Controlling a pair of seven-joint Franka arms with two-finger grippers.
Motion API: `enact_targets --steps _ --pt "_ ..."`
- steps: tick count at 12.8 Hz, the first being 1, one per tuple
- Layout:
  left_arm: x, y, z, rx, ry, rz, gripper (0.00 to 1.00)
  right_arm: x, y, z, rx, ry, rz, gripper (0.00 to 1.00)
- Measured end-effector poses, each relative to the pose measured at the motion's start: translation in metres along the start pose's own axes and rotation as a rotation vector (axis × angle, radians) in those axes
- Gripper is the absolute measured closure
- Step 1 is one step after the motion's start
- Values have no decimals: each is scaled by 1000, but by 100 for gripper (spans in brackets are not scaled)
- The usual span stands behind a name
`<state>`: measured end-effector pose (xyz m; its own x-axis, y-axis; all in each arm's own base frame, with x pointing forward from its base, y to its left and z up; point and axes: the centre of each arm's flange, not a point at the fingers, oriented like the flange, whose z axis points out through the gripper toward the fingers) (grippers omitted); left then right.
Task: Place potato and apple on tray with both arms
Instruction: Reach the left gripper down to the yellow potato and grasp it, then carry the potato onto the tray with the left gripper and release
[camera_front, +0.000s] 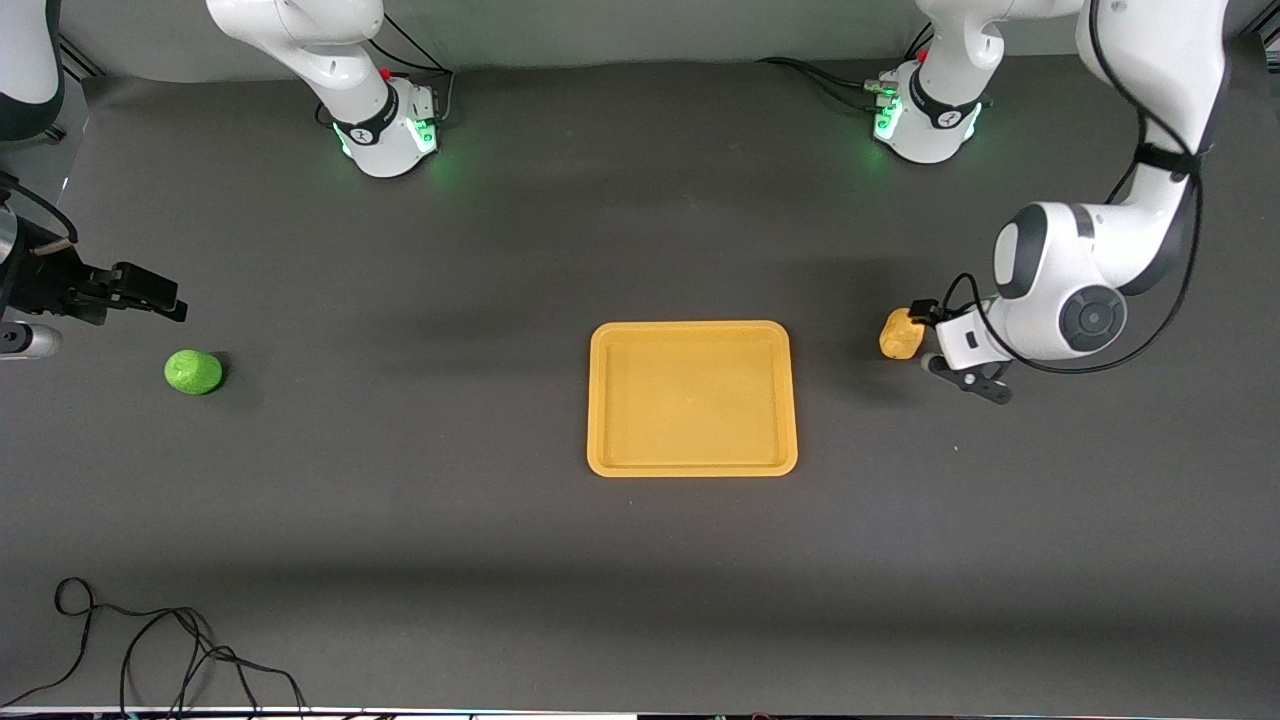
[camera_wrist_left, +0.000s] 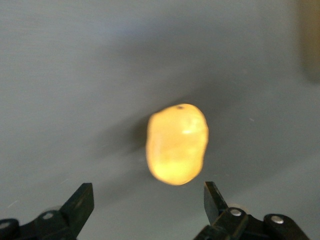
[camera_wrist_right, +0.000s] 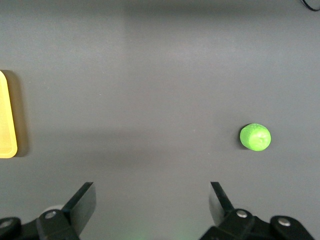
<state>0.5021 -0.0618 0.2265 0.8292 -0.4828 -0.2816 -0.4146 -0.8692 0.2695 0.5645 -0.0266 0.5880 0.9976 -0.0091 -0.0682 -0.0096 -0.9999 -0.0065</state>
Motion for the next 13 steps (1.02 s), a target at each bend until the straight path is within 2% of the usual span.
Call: enact_targets --steps 2,7,8,10,11,13 --pt "4 2 15 -66 12 39 1 0 0 0 0 0 0 0" --pt "19 -3 46 -51 38 80 7 0 1 -3 0 14 3 0" --pt "19 -1 48 -57 36 78 15 -1 2 -5 -1 18 4 0" --pt "22 3 35 -95 27 46 41 -3 9 -8 -3 23 17 0" --pt "28 9 16 -116 24 -4 42 -4 20 -9 -5 24 31 0" --pt "60 43 -36 -104 68 -125 42 -7 62 -8 -10 31 29 0"
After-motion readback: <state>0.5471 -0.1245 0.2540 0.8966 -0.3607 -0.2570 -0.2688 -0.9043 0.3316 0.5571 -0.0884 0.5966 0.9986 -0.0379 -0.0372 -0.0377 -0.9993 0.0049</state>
